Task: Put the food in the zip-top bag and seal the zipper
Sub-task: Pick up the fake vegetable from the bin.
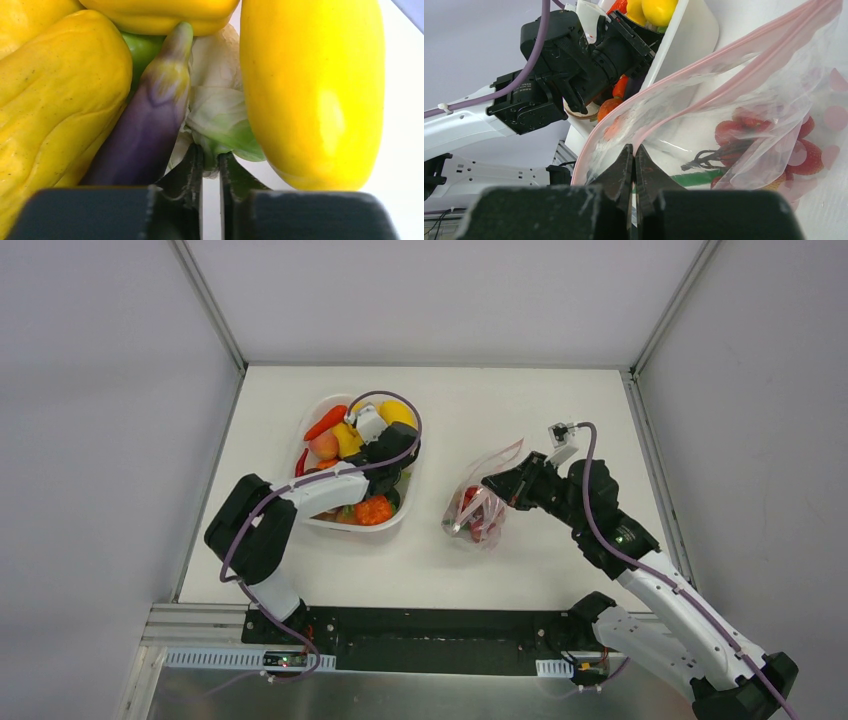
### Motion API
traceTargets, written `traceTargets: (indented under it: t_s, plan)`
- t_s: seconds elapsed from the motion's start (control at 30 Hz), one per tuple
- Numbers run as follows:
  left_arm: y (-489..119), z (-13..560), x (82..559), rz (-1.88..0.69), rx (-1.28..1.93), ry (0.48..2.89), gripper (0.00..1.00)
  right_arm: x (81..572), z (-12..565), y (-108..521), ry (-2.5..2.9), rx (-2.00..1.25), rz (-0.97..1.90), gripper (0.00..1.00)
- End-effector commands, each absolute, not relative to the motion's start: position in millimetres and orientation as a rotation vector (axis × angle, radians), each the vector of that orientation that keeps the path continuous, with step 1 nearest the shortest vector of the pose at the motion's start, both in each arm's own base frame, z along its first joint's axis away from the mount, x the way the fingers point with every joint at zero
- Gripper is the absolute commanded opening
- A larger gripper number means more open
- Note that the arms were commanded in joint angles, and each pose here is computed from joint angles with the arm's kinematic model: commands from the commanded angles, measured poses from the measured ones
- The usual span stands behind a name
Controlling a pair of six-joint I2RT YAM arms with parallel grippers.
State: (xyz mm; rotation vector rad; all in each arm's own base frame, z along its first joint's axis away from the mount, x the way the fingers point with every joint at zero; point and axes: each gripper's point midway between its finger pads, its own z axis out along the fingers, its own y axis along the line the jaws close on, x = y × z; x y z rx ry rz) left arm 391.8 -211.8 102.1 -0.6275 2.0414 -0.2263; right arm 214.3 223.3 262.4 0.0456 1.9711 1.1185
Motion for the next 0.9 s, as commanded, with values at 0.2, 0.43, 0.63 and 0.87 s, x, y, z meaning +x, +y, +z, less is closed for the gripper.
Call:
traceTargets:
  t_s: [0.2, 0.43, 0.63, 0.87]
  plan:
    - [-196, 118, 365, -0.156, -0.5, 2.084, 0.0, 213, 272, 221, 1.934, 0.057, 1.136, 0.02]
    - [-192, 158, 347, -0.226, -0.447, 2.079, 0.0, 213, 273, 223, 1.928, 0.055, 1.15, 0.02]
    - [-185, 179, 331, -0.252, -0.403, 2.088, 0.0, 212, 274, 223, 1.922, 0.055, 1.157, 0.02]
    - [-192, 192, 321, -0.339, -0.323, 2.093, 0.0, 212, 274, 224, 1.921, 0.056, 1.164, 0.02]
